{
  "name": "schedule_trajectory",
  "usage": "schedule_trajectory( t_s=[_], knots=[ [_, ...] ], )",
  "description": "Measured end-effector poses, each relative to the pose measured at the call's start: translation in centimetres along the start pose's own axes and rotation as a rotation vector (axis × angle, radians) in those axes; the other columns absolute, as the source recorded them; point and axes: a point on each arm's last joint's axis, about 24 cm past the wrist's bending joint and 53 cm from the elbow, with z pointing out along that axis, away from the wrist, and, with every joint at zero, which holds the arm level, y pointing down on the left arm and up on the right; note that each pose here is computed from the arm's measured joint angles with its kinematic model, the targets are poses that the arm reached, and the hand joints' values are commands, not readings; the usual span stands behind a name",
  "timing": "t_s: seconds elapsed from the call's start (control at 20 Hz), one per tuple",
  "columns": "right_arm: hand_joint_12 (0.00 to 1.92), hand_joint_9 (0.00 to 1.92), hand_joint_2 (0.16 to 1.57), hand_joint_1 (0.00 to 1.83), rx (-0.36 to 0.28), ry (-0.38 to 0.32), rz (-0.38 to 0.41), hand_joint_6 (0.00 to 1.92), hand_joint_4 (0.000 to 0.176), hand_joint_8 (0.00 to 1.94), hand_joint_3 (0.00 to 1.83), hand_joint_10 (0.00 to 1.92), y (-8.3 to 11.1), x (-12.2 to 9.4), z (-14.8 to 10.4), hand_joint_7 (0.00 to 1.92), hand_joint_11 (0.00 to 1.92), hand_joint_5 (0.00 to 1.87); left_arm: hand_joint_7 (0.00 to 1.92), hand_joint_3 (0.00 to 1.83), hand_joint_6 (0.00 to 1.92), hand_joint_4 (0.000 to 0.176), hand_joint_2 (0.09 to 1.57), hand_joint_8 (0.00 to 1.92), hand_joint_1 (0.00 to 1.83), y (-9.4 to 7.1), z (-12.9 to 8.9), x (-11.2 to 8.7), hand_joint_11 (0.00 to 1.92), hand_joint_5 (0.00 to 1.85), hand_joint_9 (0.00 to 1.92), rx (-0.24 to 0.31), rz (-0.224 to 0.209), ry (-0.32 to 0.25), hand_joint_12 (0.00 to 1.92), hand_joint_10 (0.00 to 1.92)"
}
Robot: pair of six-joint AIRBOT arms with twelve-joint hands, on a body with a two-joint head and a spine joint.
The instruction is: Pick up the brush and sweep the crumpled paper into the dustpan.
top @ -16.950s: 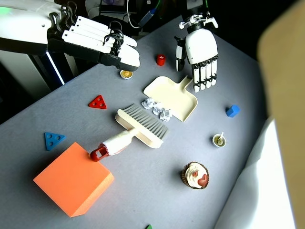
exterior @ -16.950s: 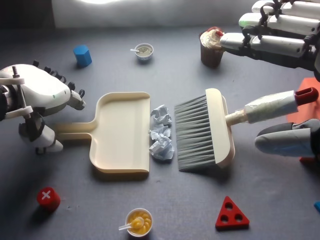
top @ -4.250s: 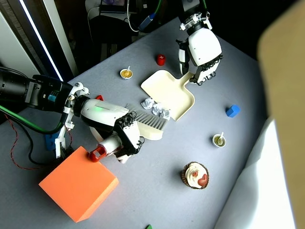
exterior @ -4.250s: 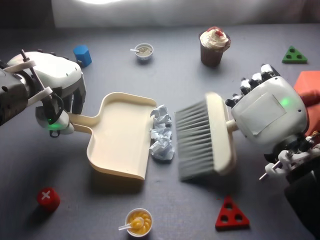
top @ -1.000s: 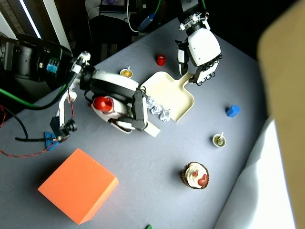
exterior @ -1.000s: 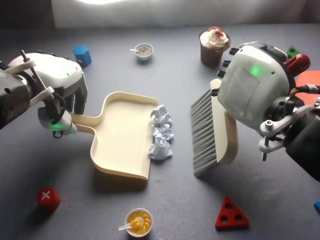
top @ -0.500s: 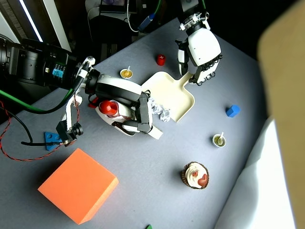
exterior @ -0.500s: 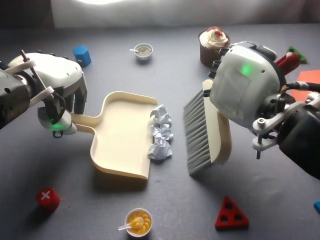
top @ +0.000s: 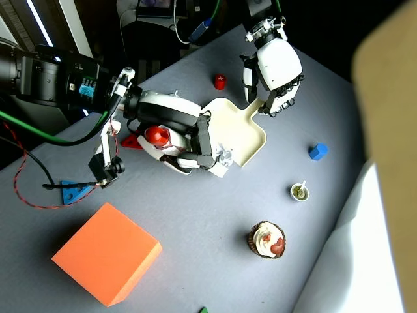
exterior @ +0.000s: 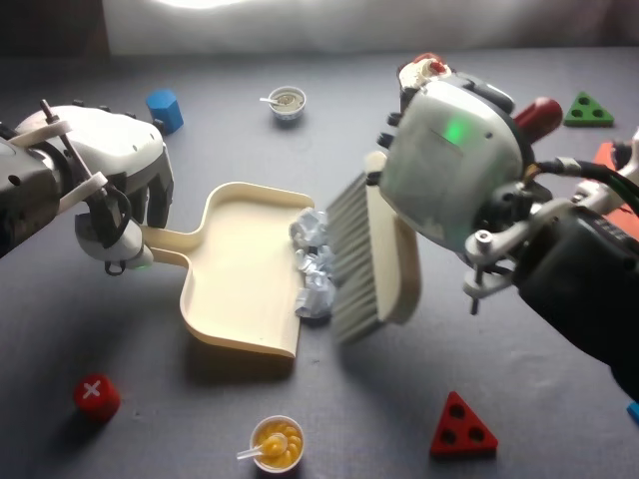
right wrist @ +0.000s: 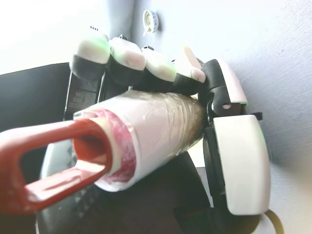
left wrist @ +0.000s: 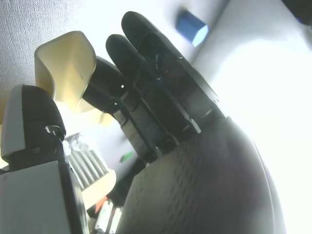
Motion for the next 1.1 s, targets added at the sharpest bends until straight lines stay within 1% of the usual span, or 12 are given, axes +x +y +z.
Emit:
schedule_trajectory(
  t_s=[0.05, 0.25, 0.35, 0.4, 0.5, 0.55, 0.6, 0.65, 0.7, 0.85, 1.0, 1.1],
  knots=[
    [1.92, 1.20, 1.44, 0.78, 0.007, -0.013, -0.001, 1.92, 0.068, 1.94, 0.00, 1.92, 0.0, -0.5, 0.2, 1.21, 1.21, 1.12, 1.15, 0.00, 0.87, 0.000, 1.05, 0.53, 1.26, 0.0, 0.0, 0.0, 0.98, 1.14, 1.05, 0.000, 0.000, 0.000, 0.10, 0.00],
    [1.92, 1.20, 1.45, 0.77, 0.037, -0.054, 0.035, 1.92, 0.068, 1.94, 0.00, 1.92, -0.3, -2.6, 1.0, 1.21, 1.22, 1.12, 1.15, 0.00, 0.86, 0.000, 1.05, 0.53, 1.27, 0.0, 0.0, 0.0, 0.97, 1.15, 1.05, -0.001, -0.002, 0.001, 0.10, 0.00],
    [1.92, 1.20, 1.44, 0.78, 0.070, -0.080, 0.062, 1.92, 0.068, 1.94, 0.00, 1.92, -1.2, -3.9, 1.1, 1.21, 1.21, 1.12, 1.15, 0.00, 0.86, 0.000, 1.05, 0.53, 1.27, 0.0, 0.0, 0.0, 0.99, 1.14, 1.06, -0.001, -0.002, 0.001, 0.11, 0.01],
    [1.92, 1.21, 1.43, 0.78, 0.099, -0.094, 0.070, 1.92, 0.067, 1.94, 0.00, 1.92, -2.0, -4.5, 1.0, 1.22, 1.21, 1.13, 1.15, 0.00, 0.87, 0.000, 1.05, 0.53, 1.27, 0.0, 0.0, 0.0, 1.00, 1.14, 1.06, -0.001, -0.002, 0.001, 0.11, 0.01],
    [1.92, 1.21, 1.44, 0.79, 0.119, -0.102, 0.066, 1.92, 0.067, 1.94, 0.00, 1.92, -2.6, -4.7, 0.8, 1.22, 1.22, 1.13, 1.19, 0.00, 0.87, 0.000, 1.04, 0.46, 1.27, 0.0, 0.0, 0.0, 0.99, 1.14, 1.08, -0.001, -0.003, 0.001, 0.11, 0.00],
    [1.92, 1.21, 1.44, 0.79, 0.118, -0.091, 0.062, 1.92, 0.067, 1.94, 0.00, 1.92, -2.7, -4.4, 0.8, 1.22, 1.22, 1.12, 1.18, 0.00, 0.85, 0.000, 1.04, 0.47, 1.27, 0.0, 0.0, 0.0, 0.98, 1.15, 1.07, -0.001, -0.003, 0.001, 0.10, 0.00],
    [1.92, 1.21, 1.44, 0.78, 0.107, -0.085, 0.028, 1.92, 0.067, 1.94, 0.00, 1.92, -2.4, -3.8, 0.7, 1.22, 1.22, 1.12, 1.18, 0.00, 0.85, 0.000, 1.04, 0.47, 1.27, 0.0, 0.0, 0.1, 0.98, 1.15, 1.06, -0.001, -0.003, 0.002, 0.10, 0.00],
    [1.92, 1.21, 1.44, 0.78, 0.092, -0.072, 0.009, 1.92, 0.067, 1.94, 0.00, 1.92, -2.1, -3.0, 0.4, 1.22, 1.22, 1.13, 1.18, 0.00, 0.84, 0.000, 1.04, 0.48, 1.27, 0.0, 0.0, 0.0, 0.97, 1.16, 1.06, -0.001, -0.003, 0.002, 0.10, 0.00],
    [1.92, 1.21, 1.44, 0.79, 0.066, -0.045, -0.013, 1.92, 0.066, 1.94, 0.00, 1.92, -1.6, -1.5, 0.0, 1.22, 1.22, 1.13, 1.16, 0.00, 0.85, 0.000, 1.05, 0.53, 1.26, 0.1, 0.0, 0.0, 0.99, 1.15, 1.06, -0.003, -0.005, 0.001, 0.11, 0.00],
    [1.92, 1.21, 1.44, 0.78, 0.038, 0.004, -0.024, 1.92, 0.066, 1.94, 0.00, 1.92, -1.2, 0.7, -0.5, 1.22, 1.22, 1.13, 1.14, 0.00, 0.88, 0.000, 1.05, 0.55, 1.26, 0.2, 0.0, -0.1, 0.97, 1.13, 1.05, -0.007, -0.010, -0.003, 0.11, 0.00],
    [1.92, 1.20, 1.44, 0.77, 0.047, 0.005, -0.034, 1.92, 0.066, 1.94, 0.00, 1.92, -1.7, 0.9, -0.4, 1.21, 1.20, 1.12, 1.16, 0.00, 0.88, 0.000, 1.05, 0.53, 1.26, 0.1, 0.0, 0.0, 0.98, 1.13, 1.06, -0.007, -0.024, -0.003, 0.12, 0.00],
    [1.92, 1.19, 1.45, 0.78, 0.029, 0.015, -0.025, 1.92, 0.066, 1.94, 0.00, 1.92, -1.2, 1.2, -0.3, 1.21, 1.20, 1.11, 1.17, 0.00, 0.85, 0.000, 1.04, 0.50, 1.27, 0.2, 0.0, -0.1, 0.99, 1.15, 1.07, -0.010, -0.026, -0.007, 0.12, 0.00]
  ],
)
